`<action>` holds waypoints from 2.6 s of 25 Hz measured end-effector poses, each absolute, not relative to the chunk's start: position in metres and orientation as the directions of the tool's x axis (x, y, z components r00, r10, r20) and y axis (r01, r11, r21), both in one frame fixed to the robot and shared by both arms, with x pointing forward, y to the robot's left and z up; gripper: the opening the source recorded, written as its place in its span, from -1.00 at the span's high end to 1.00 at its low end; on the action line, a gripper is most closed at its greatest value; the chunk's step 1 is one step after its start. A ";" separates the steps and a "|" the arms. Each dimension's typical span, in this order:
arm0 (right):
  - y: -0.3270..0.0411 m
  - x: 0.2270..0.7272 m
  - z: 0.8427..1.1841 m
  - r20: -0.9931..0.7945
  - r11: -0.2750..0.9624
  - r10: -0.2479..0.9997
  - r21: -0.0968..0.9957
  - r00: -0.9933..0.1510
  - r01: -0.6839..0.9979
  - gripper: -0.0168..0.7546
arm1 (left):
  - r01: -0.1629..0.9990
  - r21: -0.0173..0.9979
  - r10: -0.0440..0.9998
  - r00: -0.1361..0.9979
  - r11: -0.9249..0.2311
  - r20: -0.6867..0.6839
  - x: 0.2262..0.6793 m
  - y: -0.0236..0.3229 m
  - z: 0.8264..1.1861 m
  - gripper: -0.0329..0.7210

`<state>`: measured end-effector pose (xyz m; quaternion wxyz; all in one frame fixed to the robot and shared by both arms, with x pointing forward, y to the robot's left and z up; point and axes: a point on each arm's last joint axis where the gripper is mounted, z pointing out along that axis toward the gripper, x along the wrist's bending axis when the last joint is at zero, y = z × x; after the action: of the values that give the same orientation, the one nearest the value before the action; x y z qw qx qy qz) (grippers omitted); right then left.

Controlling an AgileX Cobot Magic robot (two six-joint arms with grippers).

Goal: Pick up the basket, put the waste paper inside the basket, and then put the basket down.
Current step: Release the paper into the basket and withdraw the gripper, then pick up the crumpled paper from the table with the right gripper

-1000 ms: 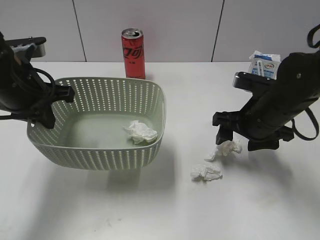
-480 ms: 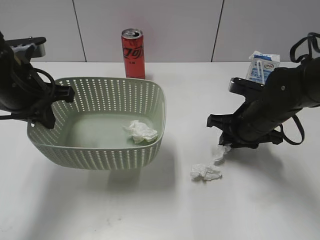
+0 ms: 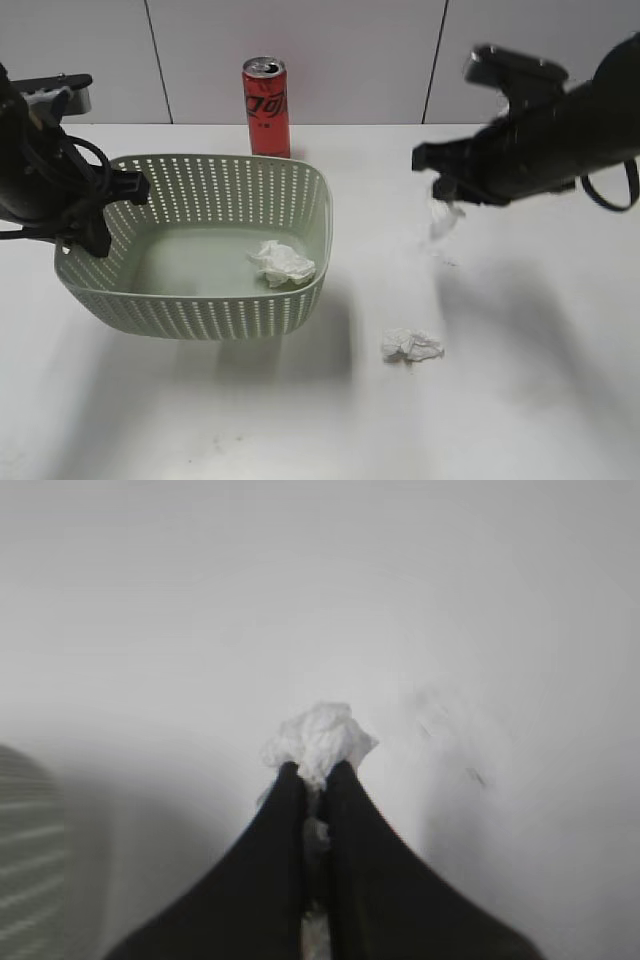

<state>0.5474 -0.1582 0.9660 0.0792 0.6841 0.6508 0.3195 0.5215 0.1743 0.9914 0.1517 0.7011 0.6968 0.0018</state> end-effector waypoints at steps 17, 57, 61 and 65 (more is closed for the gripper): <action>0.003 0.517 1.025 0.032 0.492 0.615 0.765 -0.788 0.415 -0.29 | 0.976 0.215 0.977 0.029 0.017 -0.209 0.522 0.174 0.991 0.90; -0.127 0.493 0.879 -0.007 0.594 0.766 0.390 -0.643 0.704 -0.55 | 0.987 0.158 0.987 0.044 -0.019 -0.156 0.531 0.226 0.989 0.90; -0.127 0.493 0.877 -0.003 0.591 0.769 0.384 -0.639 0.710 -0.28 | 0.987 0.159 0.987 0.044 -0.019 -0.156 0.531 0.226 0.989 0.90; -0.127 0.493 0.878 0.000 0.591 0.769 0.379 -0.639 0.712 0.61 | 0.987 0.161 0.987 0.044 -0.018 -0.156 0.531 0.226 0.989 0.90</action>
<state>0.4925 -0.1274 0.8777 0.0821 0.4168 0.8882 0.1748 0.5308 0.2261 0.9895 0.1131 0.7135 0.6914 0.0000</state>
